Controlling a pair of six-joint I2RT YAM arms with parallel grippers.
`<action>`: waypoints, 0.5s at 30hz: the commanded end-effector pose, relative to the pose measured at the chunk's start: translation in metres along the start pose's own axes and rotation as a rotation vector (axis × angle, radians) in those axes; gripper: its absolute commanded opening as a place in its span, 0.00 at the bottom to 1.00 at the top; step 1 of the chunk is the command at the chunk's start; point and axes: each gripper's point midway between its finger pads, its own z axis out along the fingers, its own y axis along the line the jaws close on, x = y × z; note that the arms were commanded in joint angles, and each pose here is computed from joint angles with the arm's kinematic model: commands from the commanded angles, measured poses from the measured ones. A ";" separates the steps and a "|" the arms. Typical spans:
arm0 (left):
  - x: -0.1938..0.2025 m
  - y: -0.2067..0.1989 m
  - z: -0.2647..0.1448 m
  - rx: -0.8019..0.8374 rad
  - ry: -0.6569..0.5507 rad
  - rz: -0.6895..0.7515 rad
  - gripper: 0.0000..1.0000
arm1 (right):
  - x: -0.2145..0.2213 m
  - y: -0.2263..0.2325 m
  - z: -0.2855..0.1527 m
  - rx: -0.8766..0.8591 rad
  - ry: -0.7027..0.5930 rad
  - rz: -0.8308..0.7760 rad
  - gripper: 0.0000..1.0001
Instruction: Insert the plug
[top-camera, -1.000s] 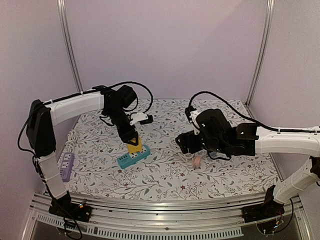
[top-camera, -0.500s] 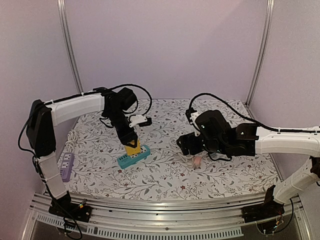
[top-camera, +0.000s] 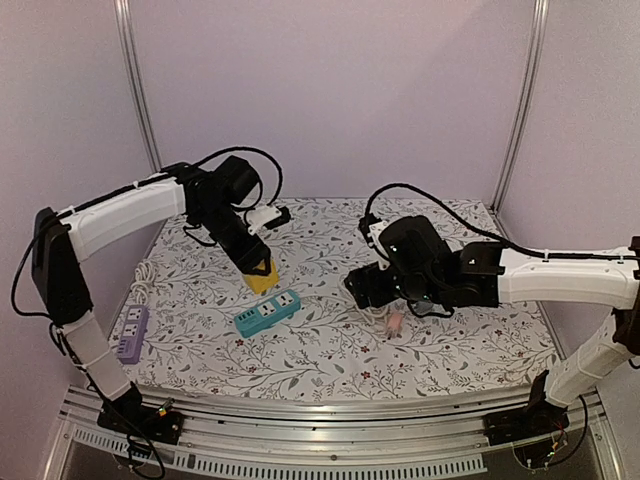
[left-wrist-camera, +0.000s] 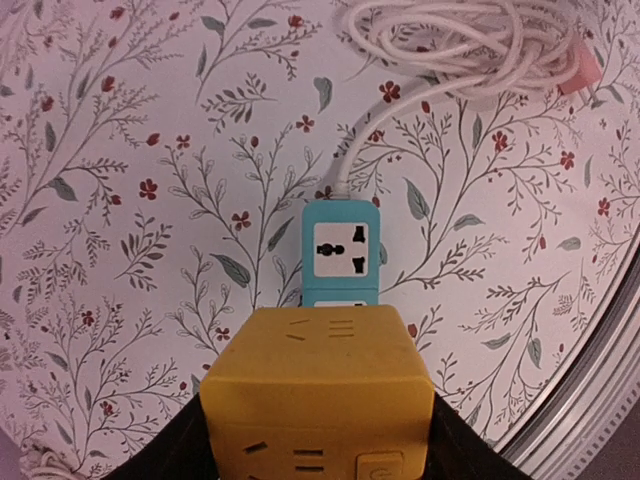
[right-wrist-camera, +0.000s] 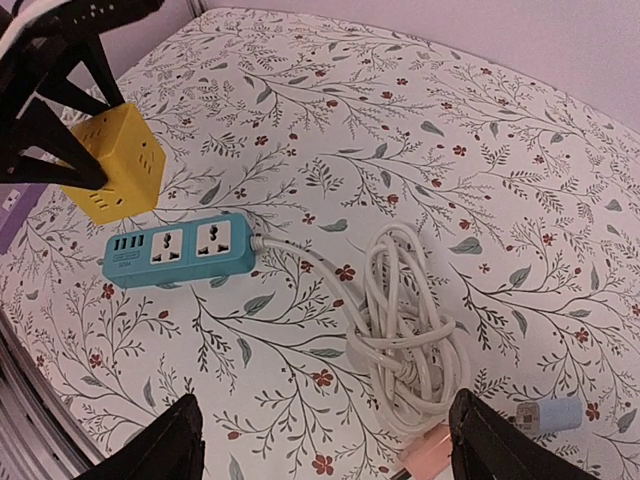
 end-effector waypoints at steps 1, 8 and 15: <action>-0.011 0.012 -0.059 -0.112 -0.211 -0.205 0.00 | -0.016 0.031 0.021 -0.066 0.005 -0.061 0.84; 0.046 0.040 -0.076 -0.240 -0.252 -0.415 0.00 | -0.018 0.099 0.076 -0.212 0.185 0.015 0.88; 0.059 0.031 -0.097 -0.208 -0.367 -0.510 0.00 | 0.002 0.147 0.116 -0.296 0.435 0.077 0.91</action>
